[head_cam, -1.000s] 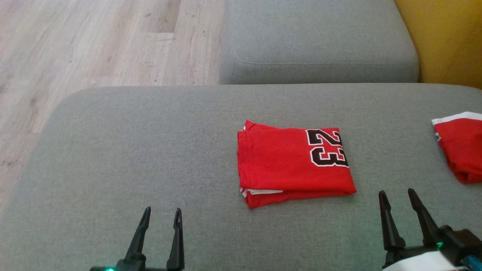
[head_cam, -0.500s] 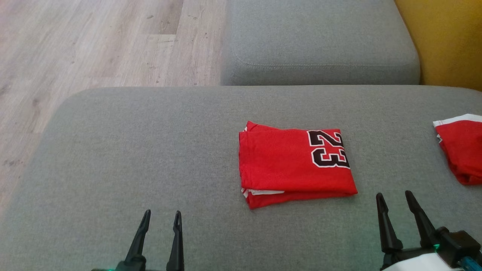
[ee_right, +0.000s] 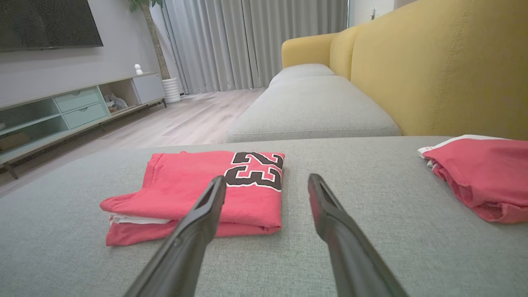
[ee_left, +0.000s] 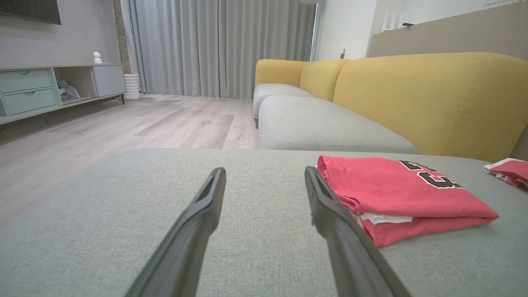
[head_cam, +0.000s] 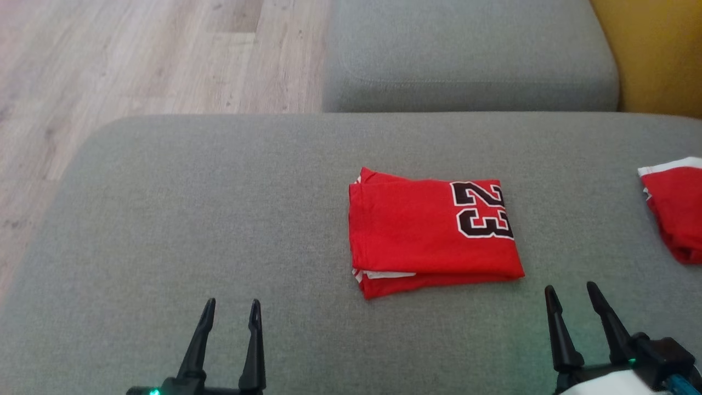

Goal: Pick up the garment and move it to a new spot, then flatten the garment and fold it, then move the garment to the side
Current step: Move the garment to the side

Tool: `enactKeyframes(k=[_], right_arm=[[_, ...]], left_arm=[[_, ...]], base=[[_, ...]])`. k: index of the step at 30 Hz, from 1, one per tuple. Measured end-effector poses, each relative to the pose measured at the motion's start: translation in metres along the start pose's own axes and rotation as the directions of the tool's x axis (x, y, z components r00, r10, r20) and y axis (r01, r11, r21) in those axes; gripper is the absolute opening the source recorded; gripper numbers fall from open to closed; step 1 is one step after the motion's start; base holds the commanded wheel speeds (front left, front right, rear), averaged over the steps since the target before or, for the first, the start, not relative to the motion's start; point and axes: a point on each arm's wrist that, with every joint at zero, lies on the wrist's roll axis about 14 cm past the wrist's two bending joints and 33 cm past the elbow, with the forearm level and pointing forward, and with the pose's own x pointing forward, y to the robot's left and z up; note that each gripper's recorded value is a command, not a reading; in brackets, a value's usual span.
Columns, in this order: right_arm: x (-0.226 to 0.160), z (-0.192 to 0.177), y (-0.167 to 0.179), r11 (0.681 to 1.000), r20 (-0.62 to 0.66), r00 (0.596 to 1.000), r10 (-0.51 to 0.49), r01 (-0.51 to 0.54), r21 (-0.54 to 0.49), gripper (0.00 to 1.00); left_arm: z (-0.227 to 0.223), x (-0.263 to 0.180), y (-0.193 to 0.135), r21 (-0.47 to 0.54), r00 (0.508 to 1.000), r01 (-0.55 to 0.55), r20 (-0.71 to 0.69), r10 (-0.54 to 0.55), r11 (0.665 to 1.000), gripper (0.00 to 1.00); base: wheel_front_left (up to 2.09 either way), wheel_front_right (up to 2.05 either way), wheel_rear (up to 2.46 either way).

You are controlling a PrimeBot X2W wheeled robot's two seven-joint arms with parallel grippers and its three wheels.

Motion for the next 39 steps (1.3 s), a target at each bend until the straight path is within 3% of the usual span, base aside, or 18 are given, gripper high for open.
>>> enactKeyframes(k=[12, 20, 27, 28, 29, 30, 31, 39], right_arm=[[0.042, -0.044, -0.024, 0.999, -0.185, 0.983, 0.016, -0.021, -0.028, 1.00], [0.098, -0.050, -0.046, 0.998, -0.323, 0.946, -0.012, 0.031, 0.053, 1.00], [0.121, -0.079, -0.020, 0.983, -0.469, 0.879, 0.089, -0.003, 0.182, 1.00], [0.121, -0.084, -0.014, 0.981, -0.490, 0.865, 0.109, -0.013, 0.194, 0.84], [0.120, -0.089, -0.010, 0.979, -0.506, 0.853, 0.125, -0.022, 0.204, 0.45], [0.121, -0.091, -0.009, 0.978, -0.512, 0.848, 0.133, -0.029, 0.207, 0.35], [0.123, -0.090, -0.010, 0.979, -0.514, 0.847, 0.135, -0.032, 0.204, 0.00], [0.132, -0.074, -0.046, 0.992, -0.485, 0.870, 0.086, -0.031, 0.120, 0.00]], left_arm=[[0.003, 0.014, 0.003, 0.000, 1.000, -0.013, 0.001, 0.013, 1.000, 1.00], [0.008, 0.034, 0.005, 0.005, 1.000, -0.013, 0.013, 0.012, 1.000, 1.00], [0.005, 0.043, 0.006, 0.007, 1.000, -0.017, 0.002, 0.017, 1.000, 1.00], [0.005, 0.044, 0.007, 0.008, 1.000, -0.019, 0.000, 0.019, 1.000, 1.00], [0.004, 0.045, 0.007, 0.008, 1.000, -0.019, -0.001, 0.019, 1.000, 1.00], [0.003, 0.046, 0.007, 0.006, 1.000, -0.020, -0.004, 0.020, 1.000, 1.00], [0.002, 0.046, 0.007, 0.006, 1.000, -0.021, -0.008, 0.021, 1.000, 1.00], [-0.005, 0.058, -0.002, -0.005, 1.000, 0.000, -0.025, 0.000, 1.000, 1.00]], base=[[0.00, 0.00, 0.00], [0.00, 0.00, 0.00], [0.00, 0.00, 0.00], [0.00, 0.00, 0.00], [0.00, 0.00, 0.00], [0.00, 0.00, 0.00], [0.00, 0.00, 0.00], [0.00, 0.00, 0.00]])
